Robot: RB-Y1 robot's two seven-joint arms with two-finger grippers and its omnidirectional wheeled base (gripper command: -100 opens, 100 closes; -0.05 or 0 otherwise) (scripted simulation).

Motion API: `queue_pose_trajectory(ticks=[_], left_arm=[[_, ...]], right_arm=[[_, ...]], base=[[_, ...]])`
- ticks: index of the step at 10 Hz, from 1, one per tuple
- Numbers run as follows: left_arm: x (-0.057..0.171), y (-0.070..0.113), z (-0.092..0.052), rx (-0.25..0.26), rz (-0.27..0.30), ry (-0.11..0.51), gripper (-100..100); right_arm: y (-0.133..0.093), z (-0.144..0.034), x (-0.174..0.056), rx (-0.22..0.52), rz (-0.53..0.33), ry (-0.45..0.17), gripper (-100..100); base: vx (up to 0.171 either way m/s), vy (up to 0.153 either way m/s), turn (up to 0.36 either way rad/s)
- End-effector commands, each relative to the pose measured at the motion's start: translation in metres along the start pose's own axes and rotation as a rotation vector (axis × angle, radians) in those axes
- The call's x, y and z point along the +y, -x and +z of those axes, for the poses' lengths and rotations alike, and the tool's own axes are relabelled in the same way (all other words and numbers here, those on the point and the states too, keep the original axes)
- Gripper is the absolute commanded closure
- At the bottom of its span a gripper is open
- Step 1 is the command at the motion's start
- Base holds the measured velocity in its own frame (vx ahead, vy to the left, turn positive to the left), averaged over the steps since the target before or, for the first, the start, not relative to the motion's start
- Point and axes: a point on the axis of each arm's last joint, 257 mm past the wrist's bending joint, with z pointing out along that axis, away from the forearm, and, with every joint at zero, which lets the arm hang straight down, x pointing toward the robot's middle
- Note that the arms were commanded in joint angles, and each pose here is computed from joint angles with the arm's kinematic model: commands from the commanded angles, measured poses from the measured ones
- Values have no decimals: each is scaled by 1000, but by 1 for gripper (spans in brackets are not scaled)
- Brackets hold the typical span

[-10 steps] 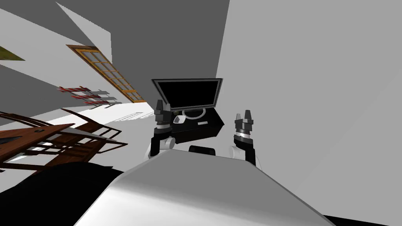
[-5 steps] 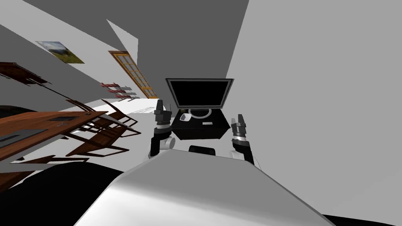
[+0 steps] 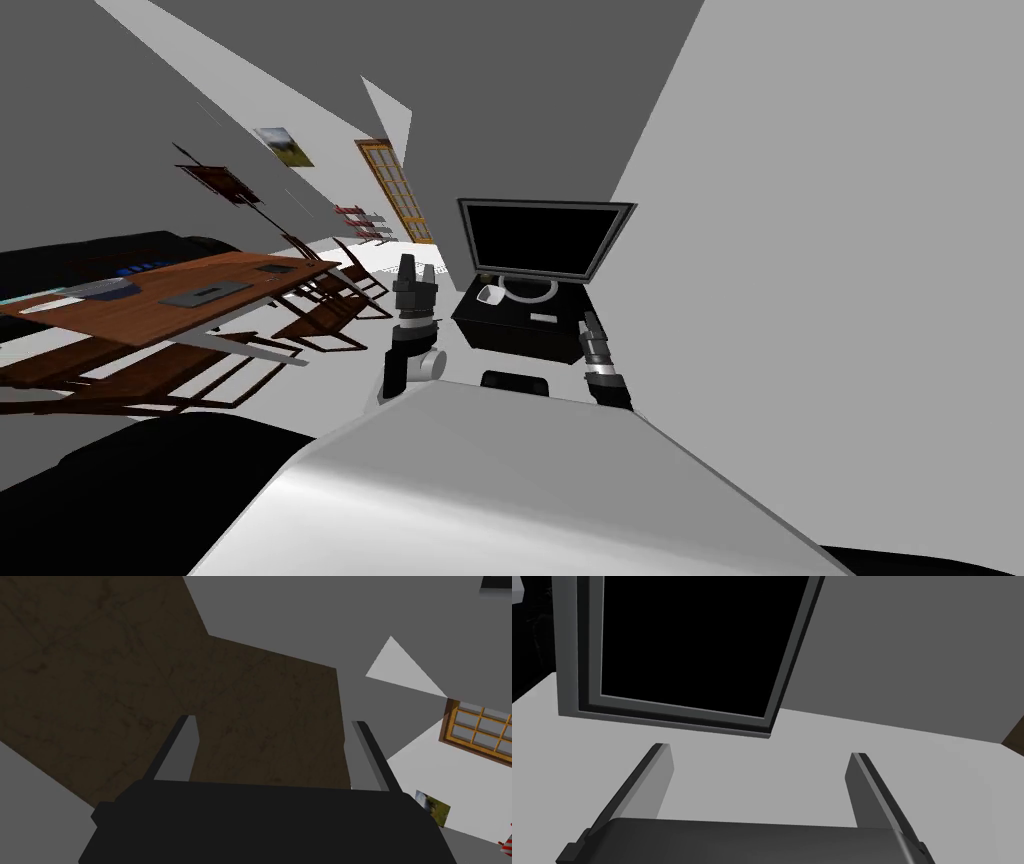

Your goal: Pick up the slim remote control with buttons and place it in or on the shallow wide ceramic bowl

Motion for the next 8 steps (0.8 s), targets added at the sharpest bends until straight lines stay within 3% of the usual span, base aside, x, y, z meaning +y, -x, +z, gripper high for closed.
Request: queue_pose_trajectory(ticks=[1,2,3,5,6,8], left_arm=[[0,0,0,0,0,0,0],[0,0,0,0,0,0,0],[0,0,0,0,0,0,0],[0,0,0,0,0,0,0],[0,0,0,0,0,0,0],[0,0,0,0,0,0,0]], right_arm=[[-10,-16,-23,45,-21,-59,-100],[-20,-31,-45,86,-39,-112,-100],[-20,-31,-45,86,-39,-112,-100],[-40,-64,-82,171,-77,-209,-100],[-40,-68,-90,174,-78,-226,-100],[-58,-113,-131,269,-117,-339,-100]], base=[[-1,20,360],[7,14,456],[9,1,194],[22,12,418],[29,1,206],[43,5,373]])
